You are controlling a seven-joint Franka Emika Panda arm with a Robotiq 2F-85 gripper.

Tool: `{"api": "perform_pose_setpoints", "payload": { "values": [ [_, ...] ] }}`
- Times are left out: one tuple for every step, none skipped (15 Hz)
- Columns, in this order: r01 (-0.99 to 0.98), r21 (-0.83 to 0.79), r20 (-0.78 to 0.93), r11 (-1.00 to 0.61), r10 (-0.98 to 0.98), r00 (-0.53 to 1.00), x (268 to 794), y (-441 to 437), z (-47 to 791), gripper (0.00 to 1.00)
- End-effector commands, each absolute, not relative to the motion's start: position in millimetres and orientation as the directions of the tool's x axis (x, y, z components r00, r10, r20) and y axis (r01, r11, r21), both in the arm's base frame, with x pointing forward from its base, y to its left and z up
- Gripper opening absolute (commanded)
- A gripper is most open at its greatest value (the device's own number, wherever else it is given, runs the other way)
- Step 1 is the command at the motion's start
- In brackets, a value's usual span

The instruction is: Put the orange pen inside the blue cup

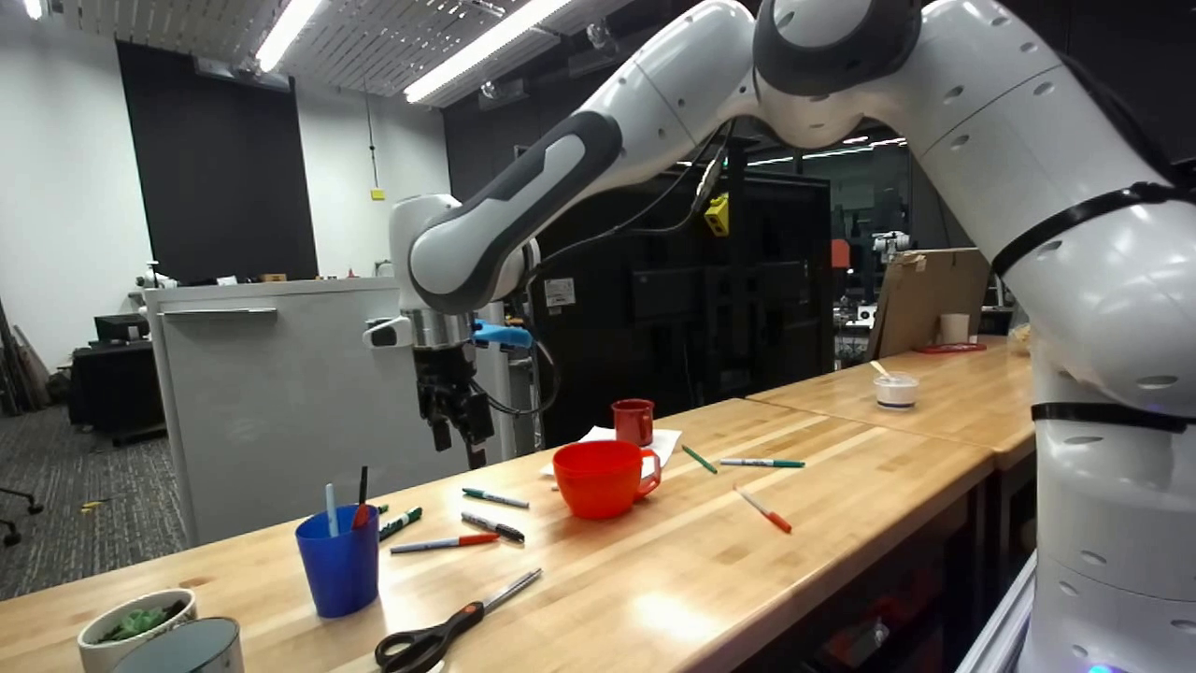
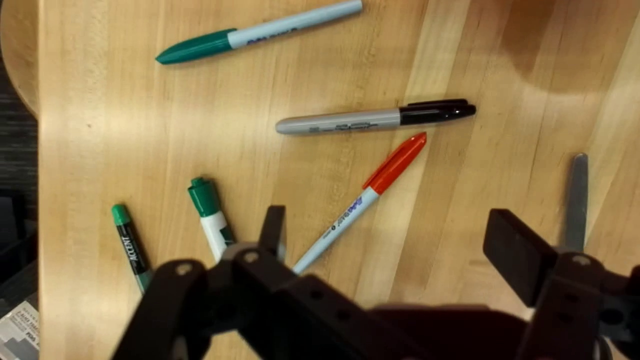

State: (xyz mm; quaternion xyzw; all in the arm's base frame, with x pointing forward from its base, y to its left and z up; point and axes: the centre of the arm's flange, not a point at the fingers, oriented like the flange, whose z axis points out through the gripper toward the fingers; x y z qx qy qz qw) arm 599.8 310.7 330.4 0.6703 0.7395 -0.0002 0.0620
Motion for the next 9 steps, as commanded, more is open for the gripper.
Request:
{"api": "perform_pose_setpoints", "payload": {
  "values": [
    [0.991,0.091,-0.111,0.096,0.99,-0.086,599.7,313.7,327.7,1.0],
    [0.991,0.097,-0.123,0.092,0.989,-0.08,599.9,315.7,325.9,1.0],
    [0.991,0.1,-0.128,0.089,0.989,-0.076,600.5,316.7,324.7,1.0],
    [0.991,0.1,-0.129,0.089,0.989,-0.075,600.9,317.0,324.4,1.0],
    [0.991,0.101,-0.129,0.088,0.989,-0.075,601.3,316.7,324.5,1.0],
    [0.991,0.101,-0.13,0.087,0.989,-0.073,601.8,316.1,324.9,1.0],
    [0.991,0.102,-0.13,0.085,0.989,-0.072,602.4,315.4,325.2,1.0],
    [0.991,0.102,-0.131,0.085,0.989,-0.071,602.7,315.0,325.4,1.0],
    [0.992,0.121,-0.125,0.046,0.992,-0.03,604.2,314.9,322.5,1.0]
  ]
}}
